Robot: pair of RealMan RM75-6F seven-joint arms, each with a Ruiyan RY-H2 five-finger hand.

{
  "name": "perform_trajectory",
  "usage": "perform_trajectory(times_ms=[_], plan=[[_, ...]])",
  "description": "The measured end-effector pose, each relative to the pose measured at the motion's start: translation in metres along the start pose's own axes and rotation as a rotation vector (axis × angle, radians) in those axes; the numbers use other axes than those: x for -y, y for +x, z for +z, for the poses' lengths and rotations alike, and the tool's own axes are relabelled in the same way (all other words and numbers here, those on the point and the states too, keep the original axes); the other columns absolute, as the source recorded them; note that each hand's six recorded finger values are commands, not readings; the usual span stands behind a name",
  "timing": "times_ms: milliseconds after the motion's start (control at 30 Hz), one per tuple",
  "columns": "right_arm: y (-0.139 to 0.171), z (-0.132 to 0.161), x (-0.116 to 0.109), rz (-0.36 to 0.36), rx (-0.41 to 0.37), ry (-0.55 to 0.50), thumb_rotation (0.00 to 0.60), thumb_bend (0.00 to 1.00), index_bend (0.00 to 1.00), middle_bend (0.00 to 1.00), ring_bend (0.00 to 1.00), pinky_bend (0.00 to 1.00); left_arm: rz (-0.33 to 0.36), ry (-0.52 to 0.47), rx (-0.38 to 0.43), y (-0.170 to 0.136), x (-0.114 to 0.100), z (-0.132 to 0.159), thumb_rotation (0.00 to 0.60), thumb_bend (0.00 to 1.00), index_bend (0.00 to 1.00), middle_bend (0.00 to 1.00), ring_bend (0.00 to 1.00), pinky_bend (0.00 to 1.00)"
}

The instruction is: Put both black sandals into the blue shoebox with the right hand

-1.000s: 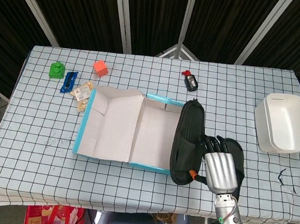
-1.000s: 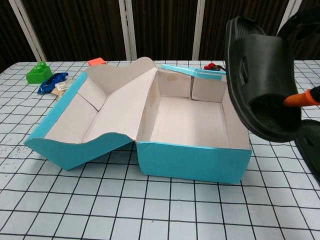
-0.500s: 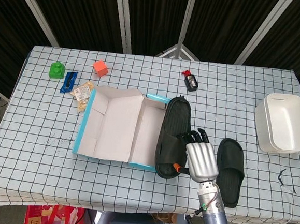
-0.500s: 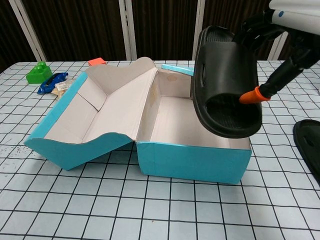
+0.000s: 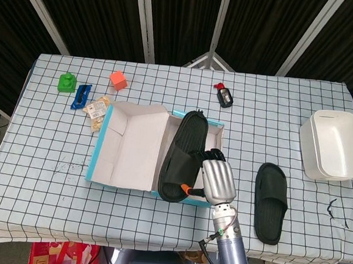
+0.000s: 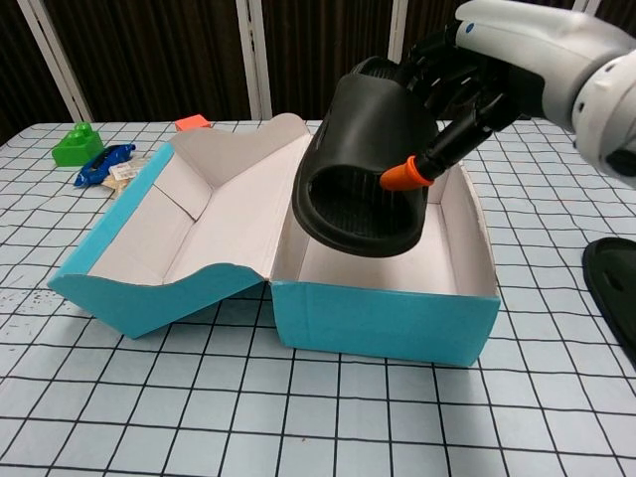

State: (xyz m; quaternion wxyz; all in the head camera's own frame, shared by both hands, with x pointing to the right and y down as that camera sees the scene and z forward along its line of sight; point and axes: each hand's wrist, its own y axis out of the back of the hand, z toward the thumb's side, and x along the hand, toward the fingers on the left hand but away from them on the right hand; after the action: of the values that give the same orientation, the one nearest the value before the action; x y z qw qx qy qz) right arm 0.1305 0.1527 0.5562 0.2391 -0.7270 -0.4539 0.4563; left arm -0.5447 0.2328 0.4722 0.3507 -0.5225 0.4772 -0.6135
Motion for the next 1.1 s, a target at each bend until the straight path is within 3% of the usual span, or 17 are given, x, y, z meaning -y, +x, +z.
perform_trajectory(times_ms=[400,800,1100], plan=[[-0.005,-0.022,0.004,-0.01,0.053,-0.153,0.6,0.4,0.52,0.44,0.37,0.2,0.002,0.006,-0.001,0.001,0.0,0.0,0.6,0.37,0.0,0.0,0.0,0.03],[-0.008,-0.056,0.019,0.031,0.068,-0.17,0.6,0.4,0.52,0.44,0.37,0.2,0.0,0.033,-0.011,0.002,0.004,0.002,0.6,0.37,0.0,0.0,0.0,0.03],[-0.012,-0.055,0.029,0.037,0.038,-0.19,0.6,0.41,0.53,0.44,0.37,0.2,0.001,0.035,-0.016,0.003,0.006,0.002,0.6,0.37,0.0,0.0,0.0,0.03]])
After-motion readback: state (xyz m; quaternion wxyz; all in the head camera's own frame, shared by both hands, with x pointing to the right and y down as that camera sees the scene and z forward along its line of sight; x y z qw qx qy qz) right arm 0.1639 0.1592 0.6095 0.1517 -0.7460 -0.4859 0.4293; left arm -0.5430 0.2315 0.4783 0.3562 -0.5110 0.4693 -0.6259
